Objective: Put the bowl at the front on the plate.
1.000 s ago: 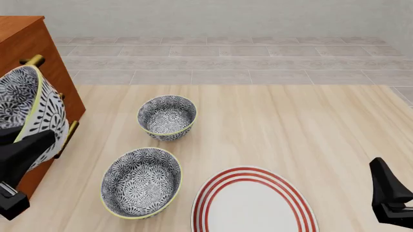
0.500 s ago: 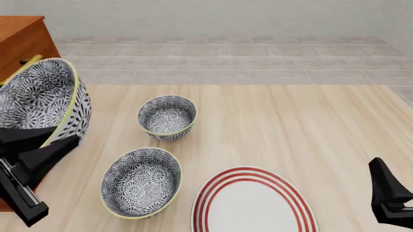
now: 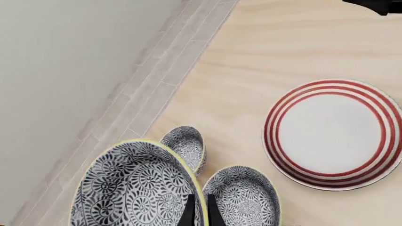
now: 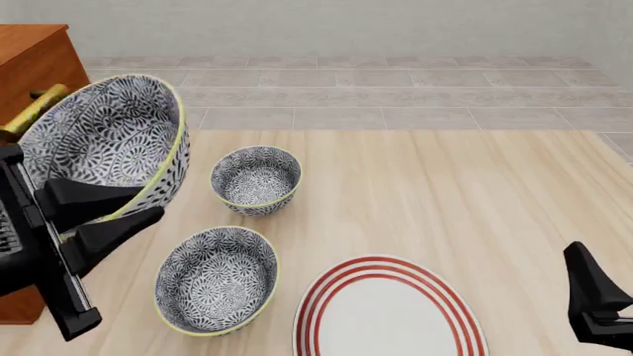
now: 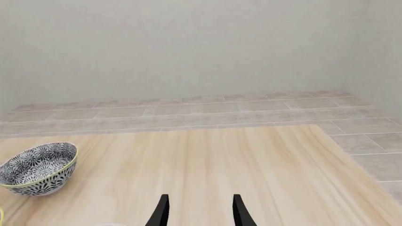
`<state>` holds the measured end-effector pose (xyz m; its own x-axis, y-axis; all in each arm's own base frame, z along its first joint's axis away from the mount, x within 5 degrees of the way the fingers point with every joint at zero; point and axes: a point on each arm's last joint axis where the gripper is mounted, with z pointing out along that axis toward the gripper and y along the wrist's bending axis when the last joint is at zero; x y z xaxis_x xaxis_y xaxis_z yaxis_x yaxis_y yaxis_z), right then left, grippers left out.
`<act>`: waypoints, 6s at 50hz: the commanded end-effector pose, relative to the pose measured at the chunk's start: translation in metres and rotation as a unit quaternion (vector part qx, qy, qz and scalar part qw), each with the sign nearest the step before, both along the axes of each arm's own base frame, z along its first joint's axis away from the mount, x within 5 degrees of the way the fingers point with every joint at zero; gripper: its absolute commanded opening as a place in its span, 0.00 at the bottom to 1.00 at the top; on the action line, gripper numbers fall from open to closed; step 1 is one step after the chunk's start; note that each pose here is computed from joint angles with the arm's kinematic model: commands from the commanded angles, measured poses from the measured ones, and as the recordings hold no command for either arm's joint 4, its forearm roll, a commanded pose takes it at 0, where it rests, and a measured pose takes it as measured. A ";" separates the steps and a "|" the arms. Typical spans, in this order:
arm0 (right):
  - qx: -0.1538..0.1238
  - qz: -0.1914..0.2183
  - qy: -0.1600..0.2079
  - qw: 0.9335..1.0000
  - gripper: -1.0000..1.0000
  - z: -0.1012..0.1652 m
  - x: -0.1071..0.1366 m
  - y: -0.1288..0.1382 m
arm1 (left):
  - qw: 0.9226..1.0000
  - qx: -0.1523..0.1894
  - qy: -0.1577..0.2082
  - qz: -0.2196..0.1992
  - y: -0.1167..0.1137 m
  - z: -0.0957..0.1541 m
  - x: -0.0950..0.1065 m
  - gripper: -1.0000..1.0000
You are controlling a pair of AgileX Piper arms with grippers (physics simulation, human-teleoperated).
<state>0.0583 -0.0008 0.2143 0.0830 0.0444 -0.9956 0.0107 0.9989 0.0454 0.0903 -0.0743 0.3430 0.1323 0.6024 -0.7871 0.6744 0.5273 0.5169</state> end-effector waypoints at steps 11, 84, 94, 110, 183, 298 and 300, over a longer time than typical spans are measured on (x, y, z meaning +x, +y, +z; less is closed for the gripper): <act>-0.003 0.001 0.000 1.000 1.00 0.000 -0.001 0.000 | 0.992 0.035 0.042 -0.114 -0.046 0.028 0.001 0.00; 0.001 -0.002 -0.001 1.000 1.00 0.000 -0.001 0.000 | 0.946 0.093 0.100 -0.295 -0.182 -0.053 -0.028 0.00; 0.001 -0.002 -0.002 1.000 1.00 0.000 -0.001 0.000 | 0.947 0.094 0.106 -0.289 -0.188 -0.065 -0.024 0.00; -0.001 0.000 -0.004 1.000 1.00 0.000 -0.001 0.000 | 0.949 0.083 0.111 -0.285 -0.203 -0.078 -0.020 0.00; -0.001 -0.003 -0.007 1.000 1.00 0.001 -0.002 0.000 | 0.949 0.101 0.158 -0.254 -0.237 -0.178 -0.005 0.00; -0.001 0.003 -0.007 1.000 1.00 0.001 -0.002 0.000 | 0.949 0.003 0.136 -0.284 -0.219 -0.046 -0.032 1.00; -0.001 0.002 -0.007 1.000 1.00 0.001 -0.002 0.000 | 0.951 -0.004 0.128 -0.283 -0.215 -0.038 -0.030 1.00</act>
